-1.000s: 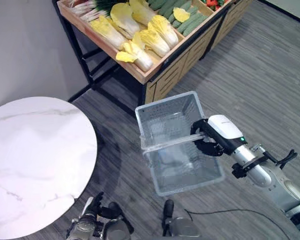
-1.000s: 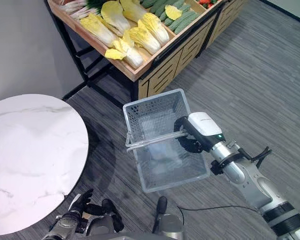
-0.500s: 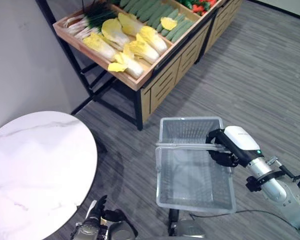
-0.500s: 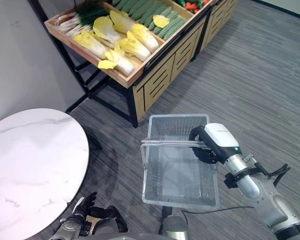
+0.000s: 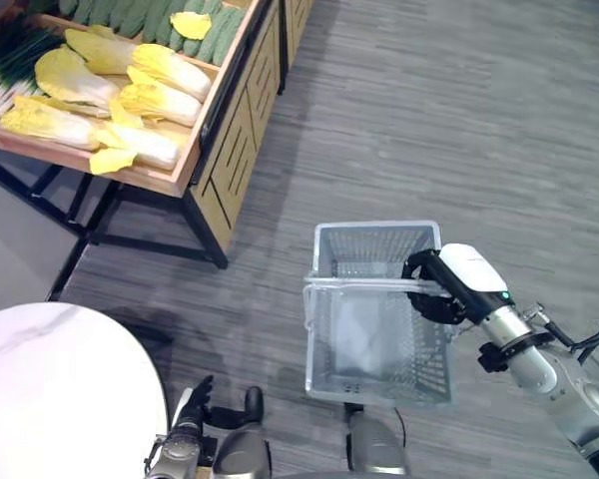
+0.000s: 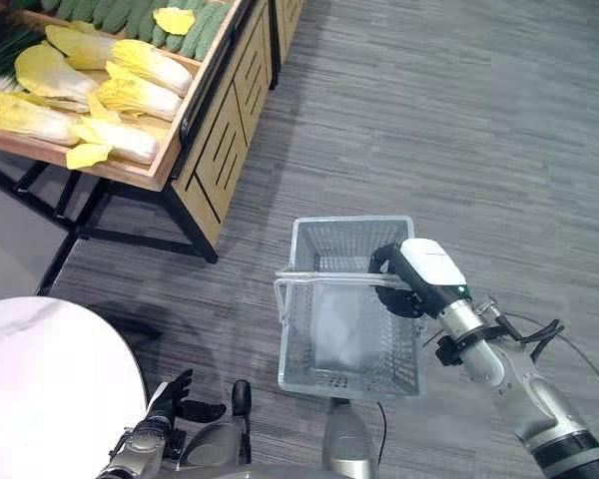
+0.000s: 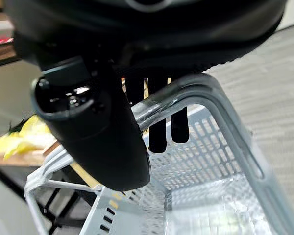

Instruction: Get the vegetables into the basket

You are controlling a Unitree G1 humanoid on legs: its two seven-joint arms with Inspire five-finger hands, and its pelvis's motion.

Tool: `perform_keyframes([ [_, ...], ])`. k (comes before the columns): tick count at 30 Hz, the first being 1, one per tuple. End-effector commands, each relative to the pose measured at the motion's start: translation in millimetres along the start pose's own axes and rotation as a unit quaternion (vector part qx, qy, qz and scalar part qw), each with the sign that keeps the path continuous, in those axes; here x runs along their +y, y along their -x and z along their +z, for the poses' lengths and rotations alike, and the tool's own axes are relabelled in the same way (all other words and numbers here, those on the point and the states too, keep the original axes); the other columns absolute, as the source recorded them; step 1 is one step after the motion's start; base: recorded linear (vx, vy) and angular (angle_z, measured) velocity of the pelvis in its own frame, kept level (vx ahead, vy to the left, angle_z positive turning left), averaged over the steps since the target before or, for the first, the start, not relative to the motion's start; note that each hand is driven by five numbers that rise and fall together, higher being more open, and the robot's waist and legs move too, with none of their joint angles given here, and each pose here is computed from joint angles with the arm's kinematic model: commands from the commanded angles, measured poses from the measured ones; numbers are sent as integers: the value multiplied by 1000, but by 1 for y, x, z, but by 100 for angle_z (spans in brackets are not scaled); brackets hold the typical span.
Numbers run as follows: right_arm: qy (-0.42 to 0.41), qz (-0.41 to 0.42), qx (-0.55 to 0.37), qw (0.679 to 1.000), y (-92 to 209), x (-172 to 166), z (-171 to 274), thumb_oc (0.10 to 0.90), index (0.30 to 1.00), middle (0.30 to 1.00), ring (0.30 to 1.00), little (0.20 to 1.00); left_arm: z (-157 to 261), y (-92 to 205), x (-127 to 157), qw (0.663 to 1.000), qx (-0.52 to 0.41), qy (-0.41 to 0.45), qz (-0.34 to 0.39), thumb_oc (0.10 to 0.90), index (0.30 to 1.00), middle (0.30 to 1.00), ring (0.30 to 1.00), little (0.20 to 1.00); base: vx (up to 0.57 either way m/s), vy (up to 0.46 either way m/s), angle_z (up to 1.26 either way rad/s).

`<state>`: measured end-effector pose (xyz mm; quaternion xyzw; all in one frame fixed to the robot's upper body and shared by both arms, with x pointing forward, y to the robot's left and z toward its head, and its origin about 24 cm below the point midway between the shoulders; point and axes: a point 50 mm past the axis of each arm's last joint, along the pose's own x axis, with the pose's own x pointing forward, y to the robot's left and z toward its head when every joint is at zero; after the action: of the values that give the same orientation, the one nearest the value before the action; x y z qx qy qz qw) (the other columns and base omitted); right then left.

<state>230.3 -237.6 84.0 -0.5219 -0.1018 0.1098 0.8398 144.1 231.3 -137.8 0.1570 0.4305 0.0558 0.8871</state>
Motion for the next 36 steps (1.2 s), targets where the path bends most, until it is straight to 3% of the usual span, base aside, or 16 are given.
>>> perform_keyframes([
  [1,12,-175,-75,982,-28,-70,19,400,300,300,300,300,13,-4,12,999,-32,-16,17,900,1000,1000,1000,1000,10,164,-96],
  [7,20,-172,-14,985,-22,-62,-6,400,300,300,300,300,6,-2,27,999,-23,-18,34,900,1000,1000,1000,1000,28,34,-72],
  [20,21,-134,175,975,46,-35,-74,400,300,300,300,300,-19,4,21,999,22,-21,21,900,1000,1000,1000,1000,58,-9,-13],
  [25,-16,-124,260,958,70,-6,-97,400,300,300,300,300,-18,5,12,999,20,-20,18,900,1000,1000,1000,1000,11,-54,-3],
  [33,-116,-114,416,895,112,58,-125,400,300,300,300,300,-17,6,-6,1000,21,-22,7,900,1000,1000,1000,1000,30,-38,-1],
  [36,-127,-113,429,887,115,65,-126,400,300,300,300,300,-15,6,-9,999,16,-28,3,900,1000,1000,1000,1000,40,-23,2],
])
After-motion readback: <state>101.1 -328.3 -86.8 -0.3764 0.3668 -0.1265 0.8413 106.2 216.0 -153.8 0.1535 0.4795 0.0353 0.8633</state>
